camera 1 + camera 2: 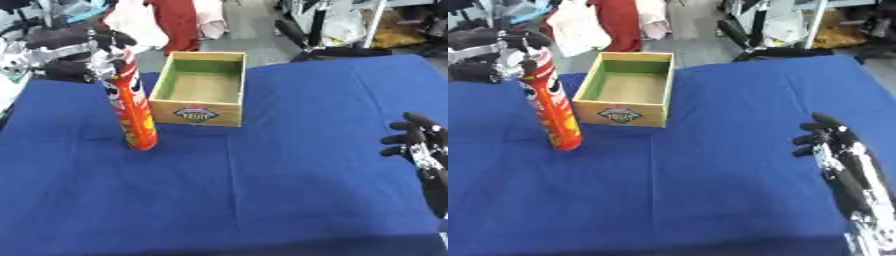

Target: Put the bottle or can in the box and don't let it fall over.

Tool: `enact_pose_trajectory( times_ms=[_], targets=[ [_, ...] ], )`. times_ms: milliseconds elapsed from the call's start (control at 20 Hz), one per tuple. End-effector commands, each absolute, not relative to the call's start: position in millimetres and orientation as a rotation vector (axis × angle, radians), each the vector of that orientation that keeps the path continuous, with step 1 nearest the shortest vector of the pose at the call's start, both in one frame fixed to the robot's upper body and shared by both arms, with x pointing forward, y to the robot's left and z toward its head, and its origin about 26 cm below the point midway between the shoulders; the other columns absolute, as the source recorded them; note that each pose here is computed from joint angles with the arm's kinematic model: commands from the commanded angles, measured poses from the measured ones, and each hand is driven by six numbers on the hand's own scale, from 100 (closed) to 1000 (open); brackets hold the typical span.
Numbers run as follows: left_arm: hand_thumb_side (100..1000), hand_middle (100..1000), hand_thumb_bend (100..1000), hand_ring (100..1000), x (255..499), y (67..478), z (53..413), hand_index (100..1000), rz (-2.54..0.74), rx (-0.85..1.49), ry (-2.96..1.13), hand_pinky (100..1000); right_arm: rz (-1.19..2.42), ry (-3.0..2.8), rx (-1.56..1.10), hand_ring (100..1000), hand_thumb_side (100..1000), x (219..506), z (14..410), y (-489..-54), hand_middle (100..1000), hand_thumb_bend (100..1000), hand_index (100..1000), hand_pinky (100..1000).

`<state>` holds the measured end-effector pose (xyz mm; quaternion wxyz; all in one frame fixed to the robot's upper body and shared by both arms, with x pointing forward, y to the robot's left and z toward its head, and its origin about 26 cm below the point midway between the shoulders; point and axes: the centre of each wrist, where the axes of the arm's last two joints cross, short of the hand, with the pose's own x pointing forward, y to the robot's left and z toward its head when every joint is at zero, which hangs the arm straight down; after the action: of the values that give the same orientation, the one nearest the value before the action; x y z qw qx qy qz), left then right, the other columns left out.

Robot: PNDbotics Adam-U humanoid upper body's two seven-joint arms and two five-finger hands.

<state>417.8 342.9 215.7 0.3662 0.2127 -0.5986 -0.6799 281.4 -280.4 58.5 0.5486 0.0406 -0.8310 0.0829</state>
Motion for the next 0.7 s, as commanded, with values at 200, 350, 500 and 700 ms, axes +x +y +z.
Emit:
enact_pose_trajectory(
  times_ms=[200, 350, 500, 700],
  targets=[
    [1000, 946, 100, 917, 415.4, 347.9, 233.4, 1000, -1.785, 0.567, -1.521, 860, 0.206, -1.992, 0.105, 639, 446, 283.4, 65.2, -279.0, 689, 100, 835, 556],
    [1000, 950, 100, 924, 415.2, 347.7, 234.2, 1000, -1.793, 0.586, -1.512, 866, 0.206, -1.992, 0.106, 639, 446, 283.4, 65.2, -278.9, 689, 100, 835, 556],
    [1000, 956, 100, 933, 415.0, 347.7, 236.0, 1000, -1.780, 0.621, -1.528, 872, 0.206, -1.991, 0.106, 639, 447, 283.4, 65.1, -278.9, 689, 100, 835, 556],
    [1000, 960, 100, 939, 414.5, 347.5, 239.9, 1000, -1.740, 0.674, -1.583, 882, 0.206, -1.990, 0.106, 639, 447, 283.3, 65.0, -278.9, 689, 100, 835, 556]
  ],
)
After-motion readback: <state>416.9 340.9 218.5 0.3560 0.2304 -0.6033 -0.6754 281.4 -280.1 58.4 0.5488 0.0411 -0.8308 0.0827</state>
